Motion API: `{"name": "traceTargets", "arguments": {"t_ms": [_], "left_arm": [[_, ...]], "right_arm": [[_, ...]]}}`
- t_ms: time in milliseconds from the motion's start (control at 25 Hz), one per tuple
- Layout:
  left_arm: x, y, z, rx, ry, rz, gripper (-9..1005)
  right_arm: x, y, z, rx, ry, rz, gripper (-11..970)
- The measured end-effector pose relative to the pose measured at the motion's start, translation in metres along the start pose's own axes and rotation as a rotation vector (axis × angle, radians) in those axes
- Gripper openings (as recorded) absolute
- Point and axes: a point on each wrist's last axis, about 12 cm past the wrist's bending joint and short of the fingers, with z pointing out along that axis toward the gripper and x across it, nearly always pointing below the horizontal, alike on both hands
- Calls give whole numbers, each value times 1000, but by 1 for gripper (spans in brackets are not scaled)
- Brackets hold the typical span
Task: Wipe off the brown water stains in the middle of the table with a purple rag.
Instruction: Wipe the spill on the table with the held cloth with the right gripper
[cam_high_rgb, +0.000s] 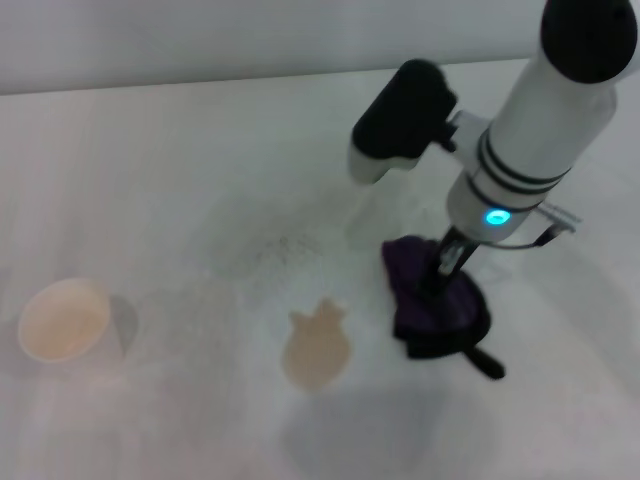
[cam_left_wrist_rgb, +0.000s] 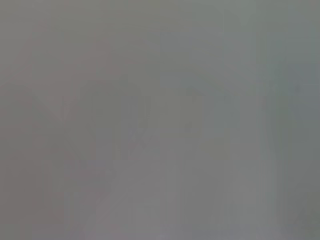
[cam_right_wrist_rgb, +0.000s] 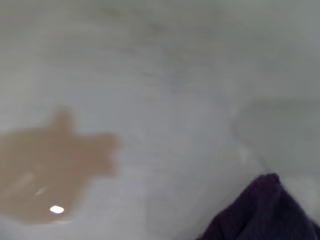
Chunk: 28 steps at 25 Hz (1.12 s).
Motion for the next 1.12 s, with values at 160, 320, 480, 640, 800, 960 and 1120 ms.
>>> {"name": "traceTargets", "arguments": {"t_ms": [160, 320, 480, 640, 800, 960, 1120], "left_arm": [[1, 0, 5, 2, 7, 0, 894], [1, 0, 11, -3, 15, -1, 894], [1, -1, 14, 1, 13, -1, 893], [1, -2, 15, 8, 14, -2, 893], [2, -5, 15, 16, 20, -6, 893], [3, -6, 11, 15, 29, -12, 893], [5, -5, 6, 8, 39, -11, 893]], "right_arm": [[-9, 28, 0, -66, -15, -84, 93], [-17, 54, 2, -92, -25, -166, 94], [-29, 82, 5, -128, -39, -251, 93], [-36, 107, 9, -175, -47, -327, 90], [-41, 116, 16, -190, -42, -356, 89], [-46, 103, 19, -159, -40, -325, 88], [-57, 74, 15, -51, -25, -292, 87]]}}
